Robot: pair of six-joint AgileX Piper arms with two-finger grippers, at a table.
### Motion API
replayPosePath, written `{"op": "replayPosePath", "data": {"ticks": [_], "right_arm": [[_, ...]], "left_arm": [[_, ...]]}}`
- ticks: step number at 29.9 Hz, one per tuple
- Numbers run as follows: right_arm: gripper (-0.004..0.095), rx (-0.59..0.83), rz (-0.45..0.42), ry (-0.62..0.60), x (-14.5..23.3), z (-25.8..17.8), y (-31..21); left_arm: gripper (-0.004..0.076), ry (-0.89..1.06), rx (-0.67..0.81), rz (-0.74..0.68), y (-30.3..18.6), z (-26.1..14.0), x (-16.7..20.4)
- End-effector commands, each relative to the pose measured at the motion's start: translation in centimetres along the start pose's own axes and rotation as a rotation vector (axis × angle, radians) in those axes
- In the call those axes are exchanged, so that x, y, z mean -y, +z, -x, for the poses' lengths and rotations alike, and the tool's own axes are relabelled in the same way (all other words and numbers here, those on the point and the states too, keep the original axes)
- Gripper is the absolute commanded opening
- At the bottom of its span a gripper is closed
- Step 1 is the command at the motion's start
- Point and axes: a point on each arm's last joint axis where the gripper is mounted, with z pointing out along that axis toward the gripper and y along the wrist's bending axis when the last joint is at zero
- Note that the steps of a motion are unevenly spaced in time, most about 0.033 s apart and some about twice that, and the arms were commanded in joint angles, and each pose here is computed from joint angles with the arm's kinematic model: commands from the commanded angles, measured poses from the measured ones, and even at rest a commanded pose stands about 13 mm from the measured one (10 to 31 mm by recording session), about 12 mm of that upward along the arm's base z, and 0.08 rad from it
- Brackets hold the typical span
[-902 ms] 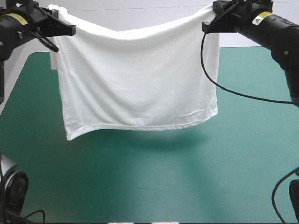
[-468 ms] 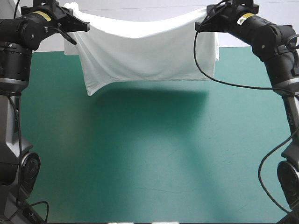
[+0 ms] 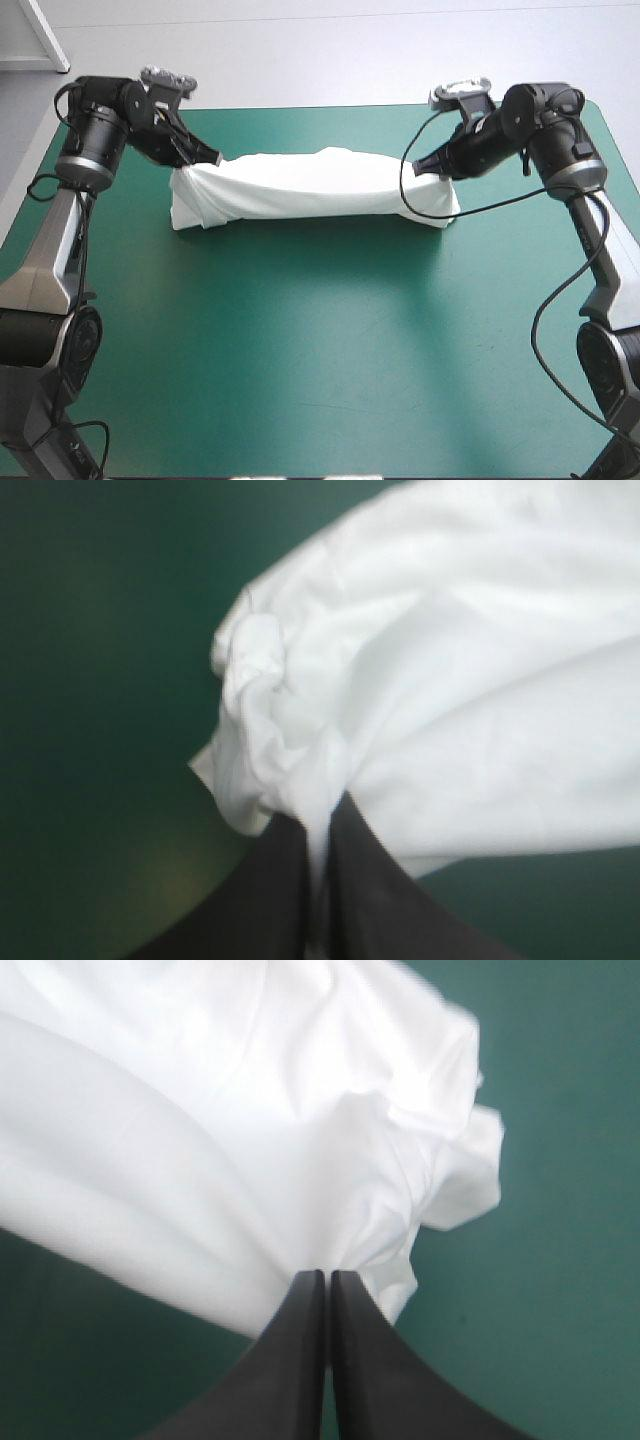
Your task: Fold the cloth
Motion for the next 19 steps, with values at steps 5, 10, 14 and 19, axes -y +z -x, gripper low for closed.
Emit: {"op": "replayPosePath", "data": {"ticks": [5,10,14,19], "right_arm": [[-0.0017,-0.17,0.058,0.045,-1.1,-8.0,-0.3],[-0.0016,-0.298,0.076,0.028,-1.4,-13.4,0.6],[-0.0017,-0.349,0.096,0.023,-1.7,-15.9,0.9],[-0.0016,-0.364,0.125,0.012,-2.2,-18.1,0.5]], "left_arm": [[0.0019,-0.061,-0.135,-0.101,-1.9,-9.9,3.0],[0.0019,-0.099,-0.227,-0.097,-1.6,-17.1,4.4],[0.0019,-0.11,-0.272,-0.101,-1.6,-20.0,4.9],[0.002,-0.108,-0.352,-0.116,-1.2,-21.5,5.2]]}}
